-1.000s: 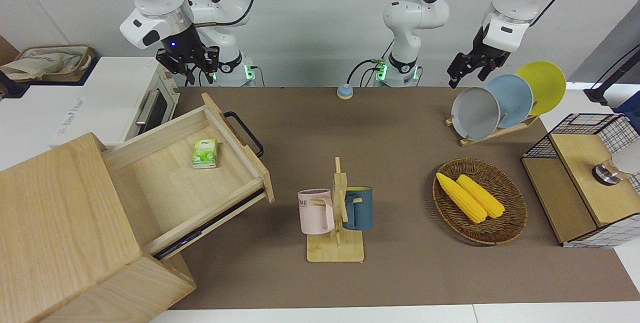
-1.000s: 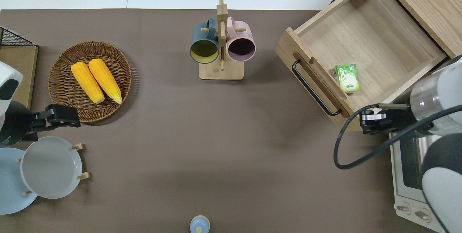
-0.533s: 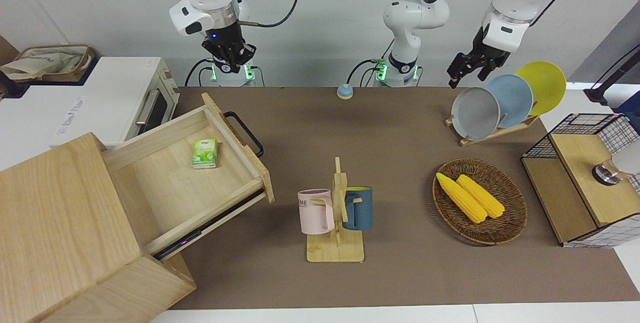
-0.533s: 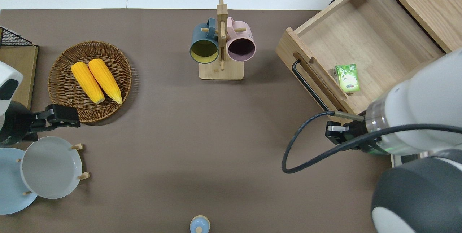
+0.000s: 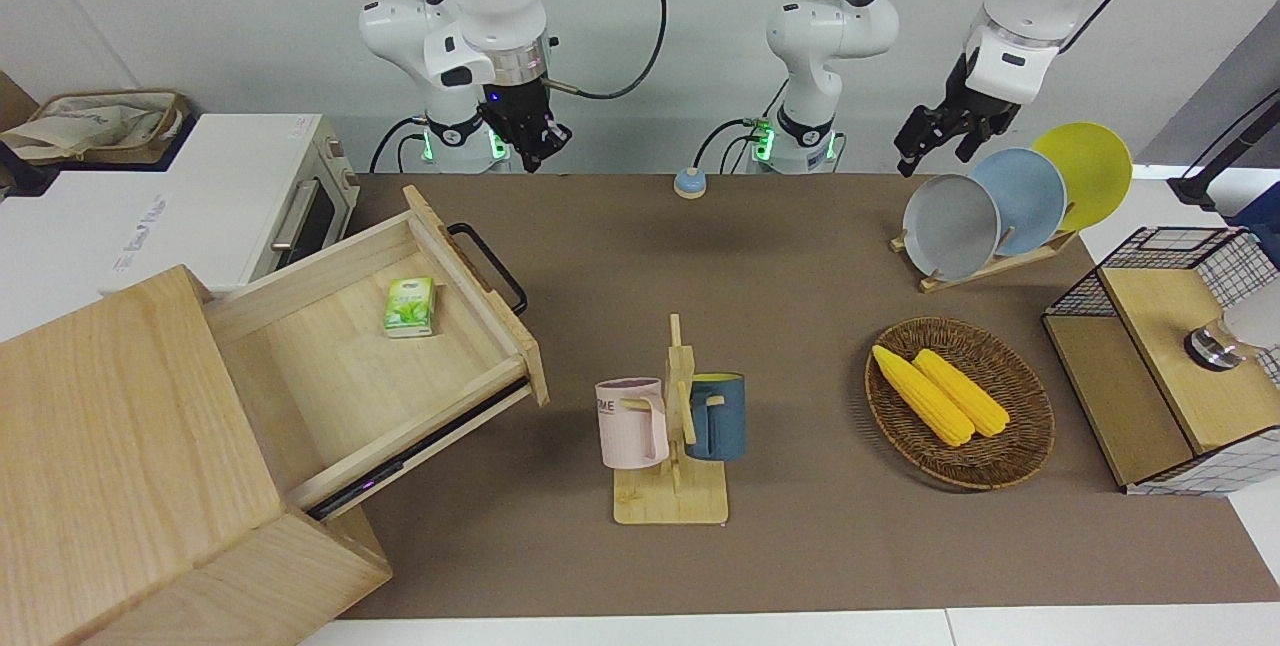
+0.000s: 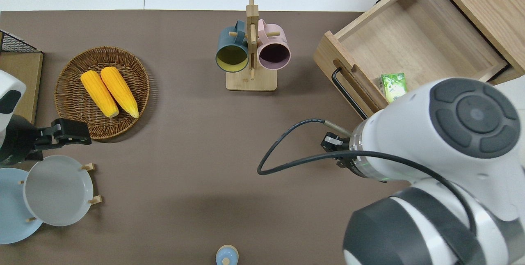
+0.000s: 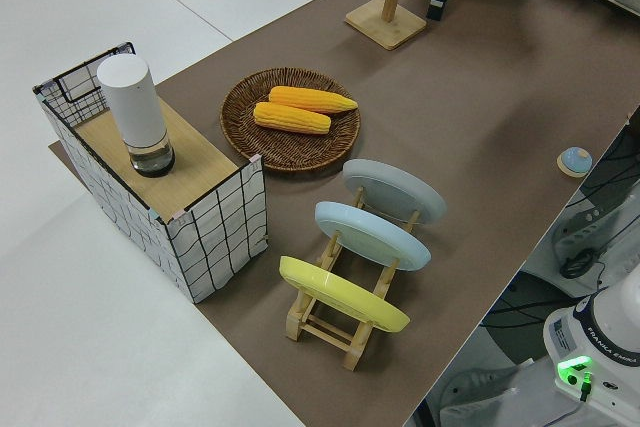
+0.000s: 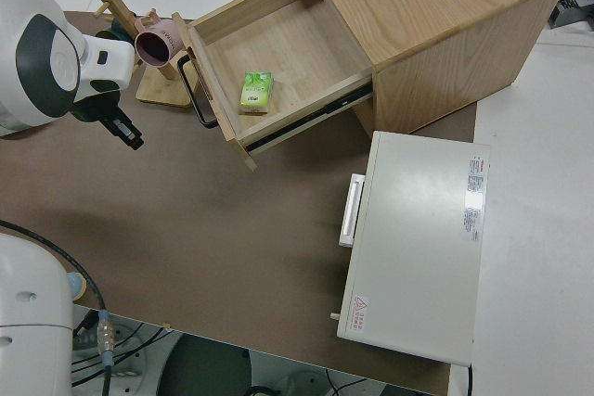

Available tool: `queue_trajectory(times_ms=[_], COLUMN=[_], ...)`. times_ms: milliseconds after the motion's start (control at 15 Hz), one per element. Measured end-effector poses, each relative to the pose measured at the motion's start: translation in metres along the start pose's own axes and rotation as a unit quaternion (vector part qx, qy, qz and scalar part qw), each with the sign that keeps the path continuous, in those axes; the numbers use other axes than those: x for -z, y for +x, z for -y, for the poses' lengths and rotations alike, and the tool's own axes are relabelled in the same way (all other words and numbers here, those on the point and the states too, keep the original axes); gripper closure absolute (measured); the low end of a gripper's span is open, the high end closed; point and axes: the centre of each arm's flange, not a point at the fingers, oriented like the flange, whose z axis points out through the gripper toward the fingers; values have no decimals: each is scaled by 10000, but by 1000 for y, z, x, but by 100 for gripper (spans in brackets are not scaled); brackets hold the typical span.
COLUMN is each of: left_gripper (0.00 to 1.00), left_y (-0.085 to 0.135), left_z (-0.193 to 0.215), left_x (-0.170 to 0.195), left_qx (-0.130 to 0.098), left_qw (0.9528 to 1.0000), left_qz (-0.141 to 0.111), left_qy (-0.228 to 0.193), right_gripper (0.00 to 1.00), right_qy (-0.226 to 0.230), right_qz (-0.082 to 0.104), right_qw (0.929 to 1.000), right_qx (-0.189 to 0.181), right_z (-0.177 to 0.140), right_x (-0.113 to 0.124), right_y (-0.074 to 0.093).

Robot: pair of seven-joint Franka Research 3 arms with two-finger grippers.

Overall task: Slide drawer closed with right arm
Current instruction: 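Move the right gripper to the drawer's front edge near its handle, then push the drawer front with the right gripper away from the robot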

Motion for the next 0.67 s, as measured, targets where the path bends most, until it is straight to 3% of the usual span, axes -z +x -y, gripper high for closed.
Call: queue_trajectory(times_ms=[200, 400, 667], left_gripper=[0, 0, 0], left_y=[0, 0, 0], left_z=[0, 0, 0], left_x=[0, 0, 0], left_qx=[0, 0, 0], left_qw=[10000, 10000, 10000], left_qz=[0, 0, 0], left_qy=[0, 0, 0], right_gripper=[99, 99, 99], right_qy=[176, 415, 497], right_qz=[-102, -221, -237], right_qw=[9991, 9967, 9947], right_qx=[-370, -656, -872], right_z=[10, 7, 4], right_x=[-29, -41, -59], right_y=[4, 24, 50])
